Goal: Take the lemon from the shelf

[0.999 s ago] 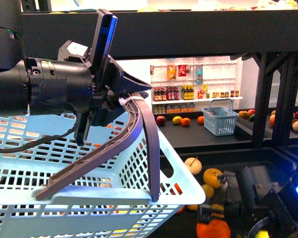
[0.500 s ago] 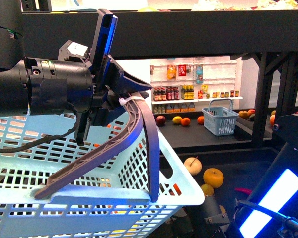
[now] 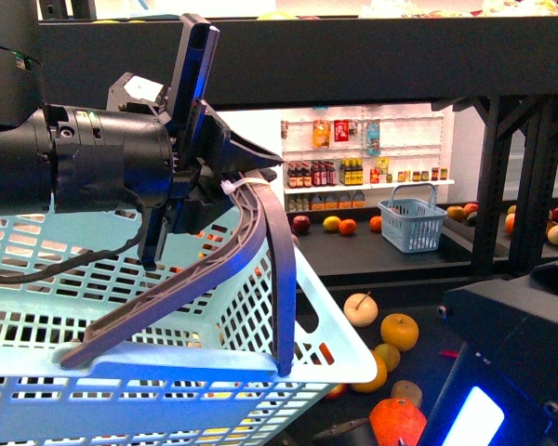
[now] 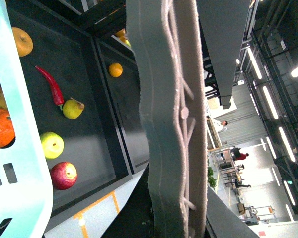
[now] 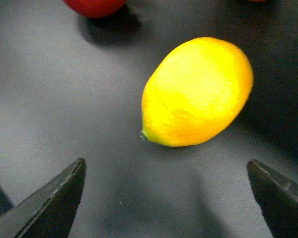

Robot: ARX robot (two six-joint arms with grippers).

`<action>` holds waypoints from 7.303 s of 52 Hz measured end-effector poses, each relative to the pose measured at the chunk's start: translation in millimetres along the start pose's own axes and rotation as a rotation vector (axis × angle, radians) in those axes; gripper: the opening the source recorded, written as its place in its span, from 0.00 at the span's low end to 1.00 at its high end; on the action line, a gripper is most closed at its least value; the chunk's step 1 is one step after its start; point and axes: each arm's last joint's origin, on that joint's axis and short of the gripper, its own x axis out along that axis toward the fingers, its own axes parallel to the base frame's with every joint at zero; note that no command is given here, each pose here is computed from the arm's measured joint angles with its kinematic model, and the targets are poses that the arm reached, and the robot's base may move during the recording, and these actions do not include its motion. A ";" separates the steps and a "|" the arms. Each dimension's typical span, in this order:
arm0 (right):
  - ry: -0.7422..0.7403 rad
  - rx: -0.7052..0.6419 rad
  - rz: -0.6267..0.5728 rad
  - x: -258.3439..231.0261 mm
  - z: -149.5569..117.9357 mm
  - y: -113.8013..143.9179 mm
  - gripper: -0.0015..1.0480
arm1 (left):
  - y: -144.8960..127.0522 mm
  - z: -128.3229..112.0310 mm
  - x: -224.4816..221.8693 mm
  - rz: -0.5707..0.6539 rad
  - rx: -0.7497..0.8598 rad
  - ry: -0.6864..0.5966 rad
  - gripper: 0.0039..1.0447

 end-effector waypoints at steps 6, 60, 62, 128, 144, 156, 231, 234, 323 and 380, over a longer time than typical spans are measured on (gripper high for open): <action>0.012 -0.033 0.006 4.9 -7.5 7.1 0.93 | 0.0 0.0 0.0 0.000 0.002 0.000 0.09; -0.055 -0.140 -0.049 55.0 7.6 6.5 0.93 | -0.1 -0.1 0.0 -0.002 -0.001 0.003 0.09; -0.058 -0.143 -0.048 56.3 8.2 6.9 0.93 | 0.0 -0.1 0.0 -0.002 -0.001 0.003 0.09; -0.055 -0.064 -0.186 34.0 8.1 -32.6 0.59 | -0.1 -0.1 0.0 -0.002 0.002 0.003 0.09; -0.048 0.076 -0.363 2.5 13.8 -68.7 0.59 | -0.1 -0.1 0.0 -0.002 0.002 0.003 0.09; -0.114 0.223 -0.547 -46.1 25.1 -123.0 0.59 | -0.1 -0.1 0.0 -0.002 0.002 0.003 0.09; -0.660 0.322 -0.037 -193.4 189.1 -46.4 0.59 | -0.1 -0.1 0.0 -0.002 0.002 0.003 0.09; -0.641 0.314 -0.021 -188.9 184.6 -42.7 0.59 | 0.0 -0.1 0.0 -0.002 0.002 0.003 0.09; -0.534 0.278 -0.743 -476.1 34.9 88.1 0.30 | 1.3 -0.5 0.5 0.003 -0.012 0.003 0.09; -0.586 0.253 -0.753 -458.6 -9.7 100.5 0.69 | 1.3 -0.5 0.5 0.002 -0.012 0.005 0.09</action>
